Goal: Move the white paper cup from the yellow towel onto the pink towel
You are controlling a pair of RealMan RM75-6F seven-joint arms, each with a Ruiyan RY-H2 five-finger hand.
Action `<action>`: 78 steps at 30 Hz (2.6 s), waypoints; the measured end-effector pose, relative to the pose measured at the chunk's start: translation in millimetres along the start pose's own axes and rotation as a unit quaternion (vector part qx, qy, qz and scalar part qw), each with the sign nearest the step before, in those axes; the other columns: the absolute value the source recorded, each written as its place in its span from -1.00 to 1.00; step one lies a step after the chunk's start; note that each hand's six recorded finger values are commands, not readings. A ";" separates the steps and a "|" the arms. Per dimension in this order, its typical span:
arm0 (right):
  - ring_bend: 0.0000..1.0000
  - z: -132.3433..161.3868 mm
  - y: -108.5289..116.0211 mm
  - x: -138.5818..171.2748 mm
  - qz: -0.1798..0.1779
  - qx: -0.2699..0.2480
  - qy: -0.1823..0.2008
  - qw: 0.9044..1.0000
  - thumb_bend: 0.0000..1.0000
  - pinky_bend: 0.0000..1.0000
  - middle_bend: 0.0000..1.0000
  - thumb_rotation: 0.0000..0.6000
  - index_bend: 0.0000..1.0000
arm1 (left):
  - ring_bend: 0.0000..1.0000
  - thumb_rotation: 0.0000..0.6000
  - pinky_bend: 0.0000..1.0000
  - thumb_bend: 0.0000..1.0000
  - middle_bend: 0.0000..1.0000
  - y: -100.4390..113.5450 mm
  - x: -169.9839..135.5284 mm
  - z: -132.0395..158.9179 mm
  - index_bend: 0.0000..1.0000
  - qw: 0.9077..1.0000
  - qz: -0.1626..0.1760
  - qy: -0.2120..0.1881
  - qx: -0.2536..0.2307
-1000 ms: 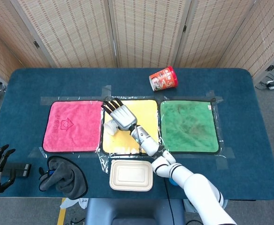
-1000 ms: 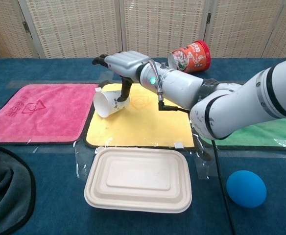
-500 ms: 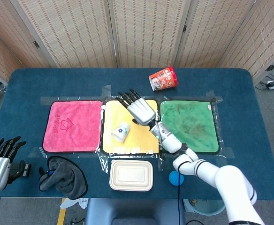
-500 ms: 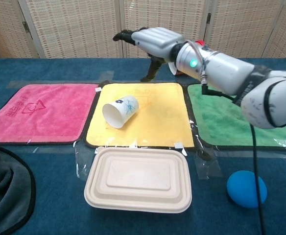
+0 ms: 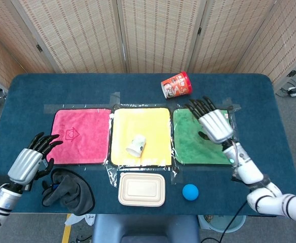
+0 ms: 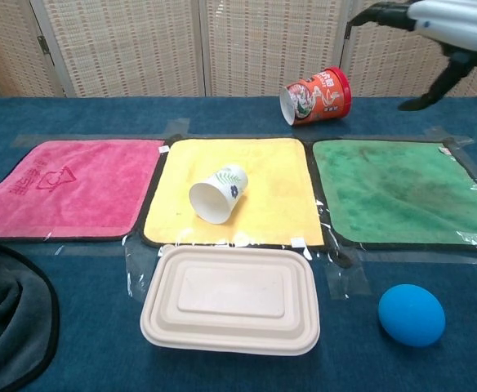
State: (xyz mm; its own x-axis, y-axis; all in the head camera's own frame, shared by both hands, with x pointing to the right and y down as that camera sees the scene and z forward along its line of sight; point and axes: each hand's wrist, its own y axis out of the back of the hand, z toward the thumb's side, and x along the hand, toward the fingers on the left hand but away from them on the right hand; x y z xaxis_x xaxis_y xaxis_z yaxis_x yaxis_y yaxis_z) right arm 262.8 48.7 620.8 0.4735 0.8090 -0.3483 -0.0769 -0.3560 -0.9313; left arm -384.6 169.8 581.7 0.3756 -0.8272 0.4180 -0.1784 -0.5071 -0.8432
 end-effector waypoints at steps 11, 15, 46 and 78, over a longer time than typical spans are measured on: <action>-0.82 -43.7 18.4 89.7 -0.007 0.004 -0.064 0.998 -0.53 -0.98 -0.85 1.00 -1.00 | -0.72 1.00 -1.00 0.67 -0.71 -9.4 67.7 56.3 -0.60 0.991 -0.056 -0.125 0.006; -0.82 -46.3 19.3 105.8 -0.007 0.000 -0.072 0.997 -0.53 -0.98 -0.85 1.00 -1.00 | -0.73 0.79 -1.00 0.70 -0.71 -15.0 91.8 80.2 -0.61 0.984 -0.078 -0.163 0.008; -0.82 -52.4 10.4 132.3 0.006 -0.009 -0.090 0.996 -0.53 -0.98 -0.85 1.00 -1.00 | -0.80 -0.81 -1.00 0.93 -0.70 -115.3 206.7 187.7 -0.57 0.941 -0.229 -0.226 0.108; -0.82 -63.1 4.8 142.5 0.001 -0.026 -0.108 0.994 -0.53 -0.98 -0.85 1.00 -1.00 | -0.67 -0.98 -1.00 0.94 -0.48 -138.7 211.8 177.6 -0.36 0.914 -0.246 -0.219 0.237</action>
State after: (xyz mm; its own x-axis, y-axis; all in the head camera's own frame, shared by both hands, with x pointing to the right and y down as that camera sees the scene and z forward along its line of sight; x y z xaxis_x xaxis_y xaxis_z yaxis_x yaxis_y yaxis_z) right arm 385.3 132.8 573.5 0.2742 0.8873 -0.3709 -0.0297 -0.3777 -0.9255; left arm -118.8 108.0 727.1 0.6514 -0.2977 0.6979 0.4854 -0.5434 -0.6849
